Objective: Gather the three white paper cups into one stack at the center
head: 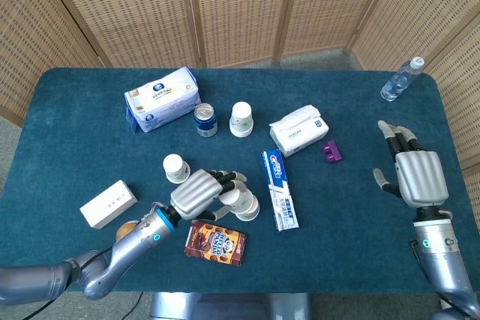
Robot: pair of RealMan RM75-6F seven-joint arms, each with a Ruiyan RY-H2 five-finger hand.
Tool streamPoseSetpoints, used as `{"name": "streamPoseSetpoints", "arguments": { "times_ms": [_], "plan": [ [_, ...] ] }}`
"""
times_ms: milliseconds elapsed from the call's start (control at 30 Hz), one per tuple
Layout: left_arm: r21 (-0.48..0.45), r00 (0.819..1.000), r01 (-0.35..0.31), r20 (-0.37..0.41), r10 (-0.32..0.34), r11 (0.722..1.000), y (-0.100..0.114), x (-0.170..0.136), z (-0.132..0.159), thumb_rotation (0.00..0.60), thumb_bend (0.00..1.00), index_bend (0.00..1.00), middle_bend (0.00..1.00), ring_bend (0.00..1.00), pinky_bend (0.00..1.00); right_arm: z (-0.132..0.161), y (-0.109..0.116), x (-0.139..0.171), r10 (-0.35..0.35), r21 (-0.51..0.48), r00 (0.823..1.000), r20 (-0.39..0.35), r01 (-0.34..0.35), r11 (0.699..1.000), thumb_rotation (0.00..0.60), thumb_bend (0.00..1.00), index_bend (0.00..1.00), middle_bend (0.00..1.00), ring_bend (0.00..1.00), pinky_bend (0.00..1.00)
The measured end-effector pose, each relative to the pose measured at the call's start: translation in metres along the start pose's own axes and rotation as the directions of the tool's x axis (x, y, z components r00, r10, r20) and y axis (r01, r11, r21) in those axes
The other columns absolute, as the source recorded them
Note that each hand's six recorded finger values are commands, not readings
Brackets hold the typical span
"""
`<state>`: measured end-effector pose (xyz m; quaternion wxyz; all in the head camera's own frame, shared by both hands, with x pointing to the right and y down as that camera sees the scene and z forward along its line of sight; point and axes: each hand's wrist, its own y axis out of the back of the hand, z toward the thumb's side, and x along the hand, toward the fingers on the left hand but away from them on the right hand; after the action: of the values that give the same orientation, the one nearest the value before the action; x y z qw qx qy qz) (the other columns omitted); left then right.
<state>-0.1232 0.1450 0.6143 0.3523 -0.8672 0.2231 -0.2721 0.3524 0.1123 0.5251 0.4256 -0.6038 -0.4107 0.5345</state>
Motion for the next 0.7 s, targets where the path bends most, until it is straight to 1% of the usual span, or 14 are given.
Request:
{"name": "streamPoseSetpoints", "arguments": {
  "times_ms": [300,433,533,600,633,667,700],
  "plan": [
    [0.006,1.0,0.025,0.008,-0.025,1.0,-0.007,0.01,0.005,0.6,0.47,0.32,0.27,0.36,0.52,-0.006,0.004,0.003,-0.012,-0.005,1.0,0.009,0.012,1.0,0.6,0.37,0.01,0.19,0.16,0.53],
    [0.019,0.999,0.046,0.004,-0.046,0.999,-0.012,0.01,0.004,0.6,0.47,0.29,0.25,0.34,0.5,-0.008,0.006,0.005,-0.015,-0.005,1.0,0.012,0.015,1.0,0.6,0.37,0.01,0.19,0.16,0.53],
    [0.027,0.997,0.08,-0.003,-0.08,0.996,-0.017,0.009,0.002,0.6,0.47,0.18,0.17,0.24,0.42,-0.009,0.006,0.005,-0.016,-0.005,1.0,0.013,0.016,1.0,0.6,0.37,0.01,0.19,0.16,0.53],
    [0.038,0.994,0.11,-0.012,-0.109,0.993,-0.021,0.009,0.0,0.6,0.47,0.07,0.07,0.11,0.3,-0.009,0.006,0.006,-0.017,-0.006,1.0,0.014,0.017,1.0,0.6,0.37,0.01,0.19,0.16,0.53],
    [0.045,0.993,0.121,-0.017,-0.12,0.992,-0.023,0.009,-0.001,0.6,0.47,0.04,0.04,0.07,0.25,-0.01,0.006,0.006,-0.017,-0.007,1.0,0.015,0.017,1.0,0.6,0.37,0.01,0.19,0.16,0.53],
    [0.056,0.991,0.135,-0.024,-0.134,0.989,-0.025,0.008,-0.002,0.6,0.47,0.01,0.01,0.02,0.17,-0.01,0.006,0.006,-0.016,-0.007,1.0,0.015,0.016,1.0,0.6,0.37,0.01,0.19,0.16,0.53],
    [0.066,0.989,0.143,-0.03,-0.142,0.987,-0.026,0.008,-0.003,0.6,0.47,0.0,0.0,0.0,0.14,-0.01,0.006,0.006,-0.016,-0.006,1.0,0.015,0.016,1.0,0.6,0.37,0.01,0.19,0.16,0.53]
  ]
}}
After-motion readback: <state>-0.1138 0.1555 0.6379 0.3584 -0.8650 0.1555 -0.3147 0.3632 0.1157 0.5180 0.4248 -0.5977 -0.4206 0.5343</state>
